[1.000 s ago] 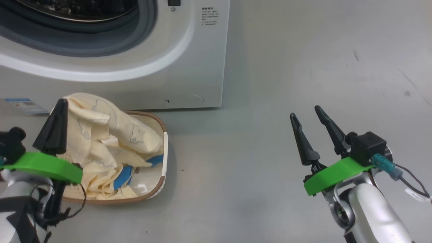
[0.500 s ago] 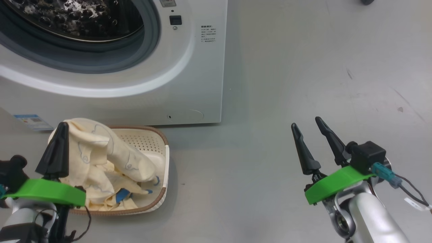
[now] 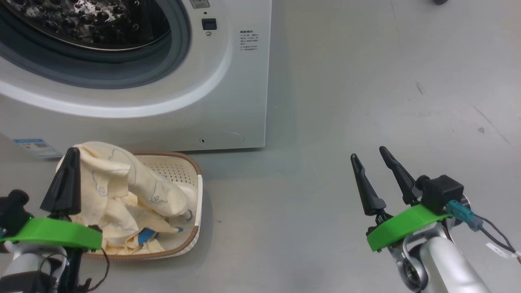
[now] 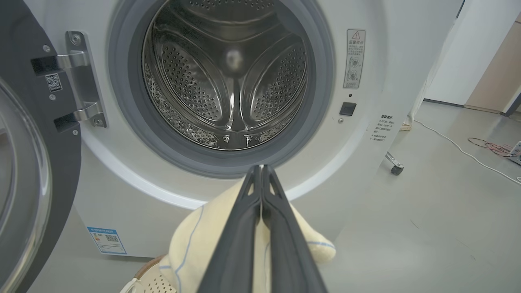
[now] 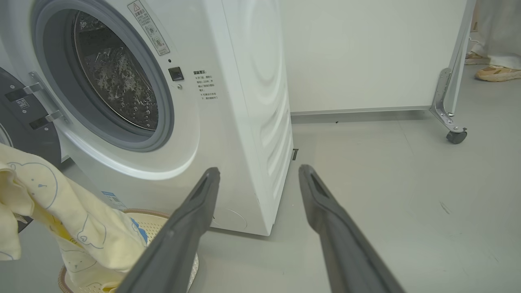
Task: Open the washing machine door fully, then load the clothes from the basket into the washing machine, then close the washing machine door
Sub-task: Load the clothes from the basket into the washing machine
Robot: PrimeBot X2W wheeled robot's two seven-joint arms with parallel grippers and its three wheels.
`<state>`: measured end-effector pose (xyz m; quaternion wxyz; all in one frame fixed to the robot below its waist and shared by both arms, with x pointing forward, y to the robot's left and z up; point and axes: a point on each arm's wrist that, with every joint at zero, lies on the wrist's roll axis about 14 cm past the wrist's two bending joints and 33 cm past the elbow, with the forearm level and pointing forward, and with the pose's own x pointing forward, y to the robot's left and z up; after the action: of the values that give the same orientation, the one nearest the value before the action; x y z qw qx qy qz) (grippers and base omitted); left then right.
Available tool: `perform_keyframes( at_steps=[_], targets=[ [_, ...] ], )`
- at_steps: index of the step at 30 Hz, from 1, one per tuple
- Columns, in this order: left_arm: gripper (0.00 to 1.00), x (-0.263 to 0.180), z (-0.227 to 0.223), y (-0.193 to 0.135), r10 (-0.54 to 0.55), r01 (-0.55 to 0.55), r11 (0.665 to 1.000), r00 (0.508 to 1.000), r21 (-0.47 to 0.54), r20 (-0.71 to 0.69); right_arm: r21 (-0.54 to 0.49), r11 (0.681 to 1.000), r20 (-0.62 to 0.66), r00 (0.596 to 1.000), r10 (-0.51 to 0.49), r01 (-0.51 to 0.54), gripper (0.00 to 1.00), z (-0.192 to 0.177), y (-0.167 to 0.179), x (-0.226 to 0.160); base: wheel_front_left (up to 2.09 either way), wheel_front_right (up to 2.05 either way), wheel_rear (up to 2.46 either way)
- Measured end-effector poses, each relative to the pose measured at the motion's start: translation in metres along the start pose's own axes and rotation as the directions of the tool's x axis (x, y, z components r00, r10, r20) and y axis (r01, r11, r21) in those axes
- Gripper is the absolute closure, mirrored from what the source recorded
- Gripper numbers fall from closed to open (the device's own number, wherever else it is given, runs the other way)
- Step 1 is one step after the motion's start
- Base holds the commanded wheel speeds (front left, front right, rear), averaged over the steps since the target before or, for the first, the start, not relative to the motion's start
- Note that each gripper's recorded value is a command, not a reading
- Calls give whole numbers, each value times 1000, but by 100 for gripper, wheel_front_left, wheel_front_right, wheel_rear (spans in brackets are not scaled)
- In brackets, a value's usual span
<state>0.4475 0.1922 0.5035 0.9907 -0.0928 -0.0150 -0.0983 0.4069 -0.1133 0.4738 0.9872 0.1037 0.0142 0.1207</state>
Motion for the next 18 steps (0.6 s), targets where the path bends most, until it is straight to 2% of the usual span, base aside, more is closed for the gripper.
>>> perform_keyframes(
  at_steps=[10, 18],
  targets=[
    [100, 11, -8, 6, 9, -9, 1000, 1000, -6, -9, 9, 1000, -38, 999, -8, 8, 0, -15, -4, 3, 0, 0, 0],
    [100, 63, 13, 23, -1, 0, 1000, 998, 14, 68, 15, 1000, -93, 995, -25, 26, 0, -38, -14, 12, 0, 0, 0]
  ],
)
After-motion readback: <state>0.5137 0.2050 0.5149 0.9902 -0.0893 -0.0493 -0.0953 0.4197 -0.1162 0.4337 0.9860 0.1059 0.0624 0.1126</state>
